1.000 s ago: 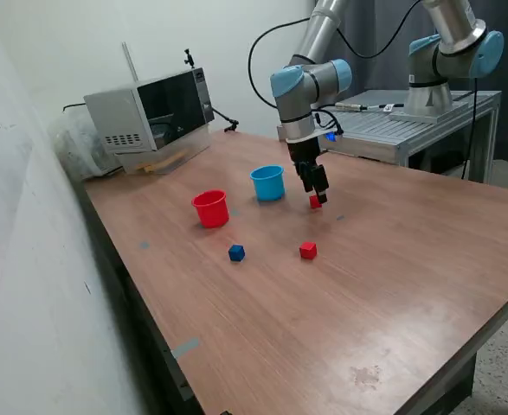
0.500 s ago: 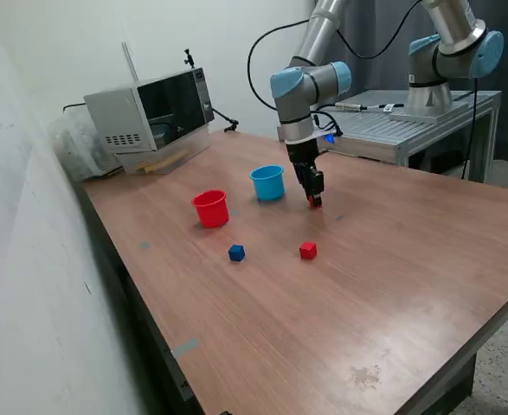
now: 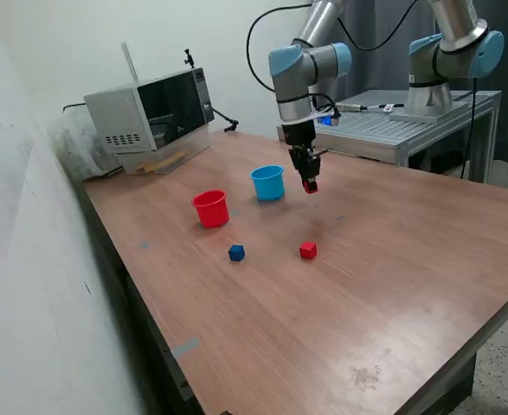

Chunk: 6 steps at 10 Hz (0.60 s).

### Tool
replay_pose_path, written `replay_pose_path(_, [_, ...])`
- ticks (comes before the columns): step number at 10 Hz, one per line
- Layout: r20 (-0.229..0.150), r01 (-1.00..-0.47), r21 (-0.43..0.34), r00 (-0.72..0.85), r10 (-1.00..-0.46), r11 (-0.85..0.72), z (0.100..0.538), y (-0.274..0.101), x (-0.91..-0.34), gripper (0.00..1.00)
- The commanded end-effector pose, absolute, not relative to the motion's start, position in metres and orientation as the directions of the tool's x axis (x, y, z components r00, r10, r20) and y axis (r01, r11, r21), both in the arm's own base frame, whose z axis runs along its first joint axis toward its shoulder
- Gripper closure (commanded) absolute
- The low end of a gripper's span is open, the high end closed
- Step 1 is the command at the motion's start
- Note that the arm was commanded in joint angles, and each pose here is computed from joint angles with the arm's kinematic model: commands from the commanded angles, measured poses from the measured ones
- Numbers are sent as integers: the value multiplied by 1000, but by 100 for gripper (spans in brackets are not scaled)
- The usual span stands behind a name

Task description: Place red objects in the red bin, and blue objects in the blue bin.

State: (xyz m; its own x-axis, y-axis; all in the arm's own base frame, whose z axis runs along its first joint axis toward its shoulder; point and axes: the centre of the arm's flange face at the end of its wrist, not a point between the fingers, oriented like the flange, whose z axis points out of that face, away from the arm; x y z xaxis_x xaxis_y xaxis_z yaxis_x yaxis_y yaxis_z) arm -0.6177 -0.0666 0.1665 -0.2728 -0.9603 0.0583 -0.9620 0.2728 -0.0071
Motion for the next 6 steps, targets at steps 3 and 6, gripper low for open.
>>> replay_pose_path(3, [58,-985,1,-174,-983,174,259,-66,-653,100])
replay_pose_path(6, [65,-983,98,-149,-987,155,302,-57,-694,100])
